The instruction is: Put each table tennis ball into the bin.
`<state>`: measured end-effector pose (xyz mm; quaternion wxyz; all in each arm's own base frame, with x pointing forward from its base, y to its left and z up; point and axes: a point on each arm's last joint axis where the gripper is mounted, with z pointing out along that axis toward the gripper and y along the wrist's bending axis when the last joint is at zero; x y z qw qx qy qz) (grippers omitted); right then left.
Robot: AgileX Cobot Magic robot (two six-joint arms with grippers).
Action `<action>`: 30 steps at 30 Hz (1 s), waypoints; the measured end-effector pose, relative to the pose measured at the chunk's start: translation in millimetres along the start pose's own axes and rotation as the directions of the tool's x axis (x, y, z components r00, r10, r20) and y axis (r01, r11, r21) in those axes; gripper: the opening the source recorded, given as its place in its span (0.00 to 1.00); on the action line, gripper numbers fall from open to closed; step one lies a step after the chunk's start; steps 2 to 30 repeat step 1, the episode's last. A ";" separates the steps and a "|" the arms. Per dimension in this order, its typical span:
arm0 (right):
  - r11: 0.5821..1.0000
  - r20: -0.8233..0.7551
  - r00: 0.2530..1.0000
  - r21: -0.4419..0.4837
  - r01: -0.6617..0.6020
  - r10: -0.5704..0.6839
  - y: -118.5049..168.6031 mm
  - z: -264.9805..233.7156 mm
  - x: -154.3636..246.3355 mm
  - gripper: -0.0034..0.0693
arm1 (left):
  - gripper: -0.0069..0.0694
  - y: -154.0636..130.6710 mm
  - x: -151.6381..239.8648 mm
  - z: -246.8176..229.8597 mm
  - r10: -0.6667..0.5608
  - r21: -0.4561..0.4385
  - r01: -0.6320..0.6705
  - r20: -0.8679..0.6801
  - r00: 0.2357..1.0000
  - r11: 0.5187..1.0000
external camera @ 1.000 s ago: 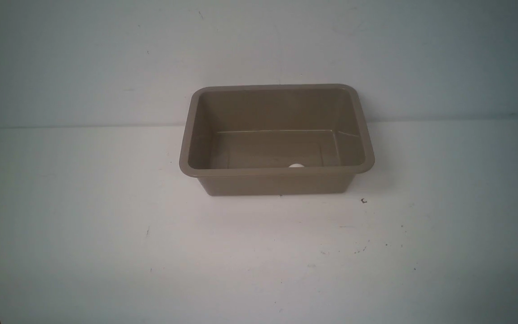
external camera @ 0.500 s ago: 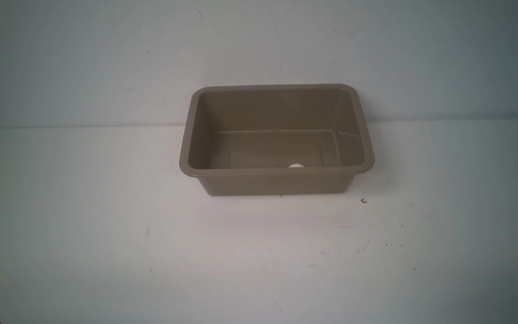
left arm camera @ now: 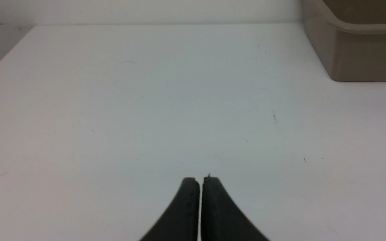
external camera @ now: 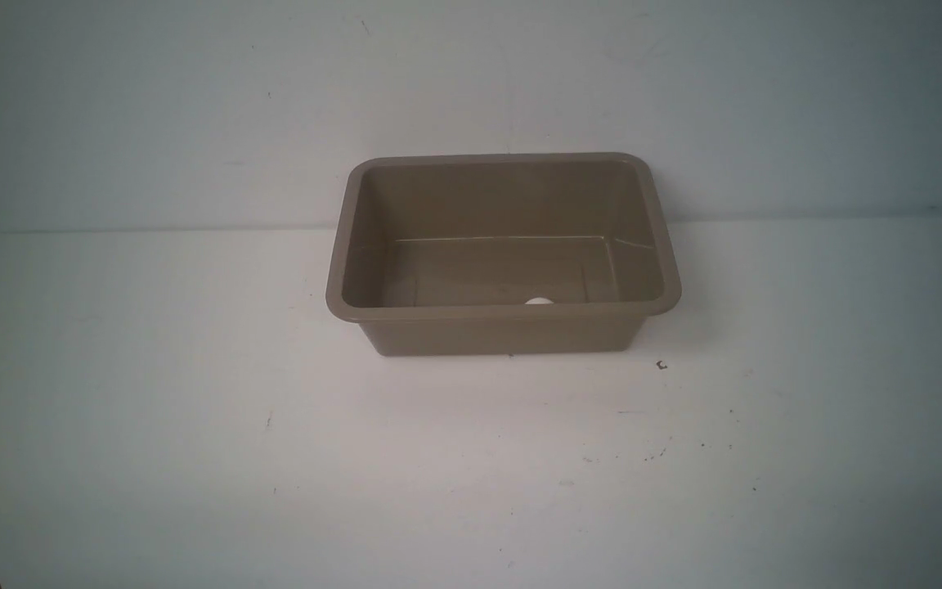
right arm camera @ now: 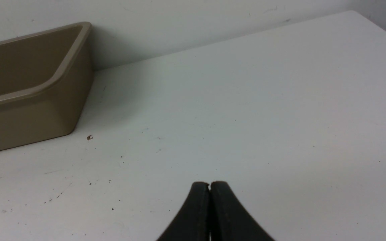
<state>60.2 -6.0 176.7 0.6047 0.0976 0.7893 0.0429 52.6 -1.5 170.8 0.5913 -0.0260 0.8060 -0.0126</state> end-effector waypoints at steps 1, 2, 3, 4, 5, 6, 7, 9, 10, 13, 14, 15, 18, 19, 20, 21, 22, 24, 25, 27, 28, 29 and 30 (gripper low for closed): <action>1.000 0.000 1.000 0.000 0.000 0.000 0.0 0.0 0.0 0.03 | 0.08 0.0 0.0 0.0 0.000 0.000 0.000 0.000 1.000 1.000; 1.000 0.000 1.000 0.000 0.000 0.000 0.0 0.0 0.0 0.03 | 0.08 0.0 0.0 0.0 0.000 0.000 0.000 0.000 1.000 1.000; 1.000 0.000 1.000 0.000 0.000 0.000 0.0 0.0 0.0 0.03 | 0.08 0.0 0.0 0.0 0.000 0.000 0.000 0.000 1.000 1.000; 1.000 0.000 1.000 0.000 0.000 0.000 0.0 0.0 0.0 0.03 | 0.08 0.0 0.0 0.0 0.000 0.000 0.000 0.000 1.000 1.000; 1.000 0.000 1.000 0.000 0.000 0.000 0.0 0.0 0.0 0.03 | 0.08 0.0 0.0 0.0 0.000 0.000 0.000 0.000 1.000 1.000; 1.000 0.000 1.000 0.000 0.000 0.000 0.0 0.0 0.0 0.03 | 0.08 0.0 0.0 0.0 0.000 0.000 0.000 0.000 1.000 1.000; 1.000 0.000 1.000 0.000 0.000 0.000 0.0 0.0 0.0 0.03 | 0.08 0.0 0.0 0.0 0.000 0.000 0.000 0.000 1.000 1.000; 1.000 0.000 1.000 0.000 0.000 0.000 0.0 0.0 0.0 0.03 | 0.08 0.0 0.0 0.0 0.000 0.000 0.000 0.000 1.000 1.000; 1.000 0.000 1.000 0.000 0.000 0.000 0.0 0.0 0.0 0.03 | 0.08 0.0 0.0 0.0 0.000 0.000 0.000 0.000 1.000 1.000; 1.000 0.000 1.000 0.000 0.000 0.000 0.0 0.0 0.0 0.03 | 0.08 0.0 0.0 0.0 0.000 0.000 0.000 0.000 1.000 1.000; 1.000 0.000 1.000 0.000 0.000 0.000 0.0 0.0 0.0 0.03 | 0.08 0.0 0.0 0.0 0.000 0.000 0.000 0.000 1.000 1.000; 1.000 0.000 1.000 0.000 0.000 0.000 0.0 0.0 0.0 0.03 | 0.08 0.0 0.0 0.0 0.000 0.000 0.000 0.000 1.000 1.000; 1.000 0.000 1.000 0.000 0.000 0.000 0.0 0.0 0.0 0.03 | 0.08 0.0 0.0 0.0 0.000 0.000 0.000 0.000 1.000 1.000; 1.000 0.000 1.000 0.000 0.000 0.000 0.0 0.0 0.0 0.03 | 0.08 0.0 0.0 0.0 0.000 0.000 0.000 0.000 1.000 1.000; 1.000 0.000 1.000 0.000 0.000 0.000 0.0 0.0 0.0 0.03 | 0.08 0.0 0.0 0.0 0.000 0.000 0.000 0.000 1.000 1.000; 1.000 0.000 1.000 0.000 0.000 0.000 0.0 0.0 0.0 0.03 | 0.08 0.0 0.0 0.0 0.000 0.000 0.000 0.000 1.000 1.000; 1.000 0.000 1.000 0.000 0.000 0.000 0.0 0.0 0.0 0.03 | 0.08 0.0 0.0 0.0 0.000 0.000 0.000 0.000 1.000 1.000; 1.000 0.000 1.000 0.000 0.000 0.000 0.0 0.0 0.0 0.03 | 0.08 0.0 0.0 0.0 0.000 0.000 0.000 0.000 1.000 1.000; 1.000 0.000 1.000 0.000 0.000 0.000 0.0 0.0 0.0 0.03 | 0.08 0.0 0.0 0.0 0.000 0.000 0.000 0.000 1.000 1.000; 1.000 0.000 1.000 0.000 0.000 0.000 0.0 0.0 0.0 0.03 | 0.08 0.0 0.0 0.0 0.000 0.000 0.000 0.000 1.000 1.000; 1.000 0.000 1.000 0.000 0.000 0.000 0.0 0.0 0.0 0.03 | 0.08 0.0 0.0 0.0 0.000 0.000 0.000 0.000 1.000 1.000; 1.000 0.000 1.000 0.000 0.000 0.000 0.0 0.0 0.0 0.03 | 0.08 0.0 0.0 0.0 0.000 0.000 0.000 0.000 1.000 1.000; 1.000 0.000 1.000 0.000 0.000 0.000 0.0 0.0 0.0 0.03 | 0.08 0.0 0.0 0.0 0.000 0.000 0.000 0.000 1.000 1.000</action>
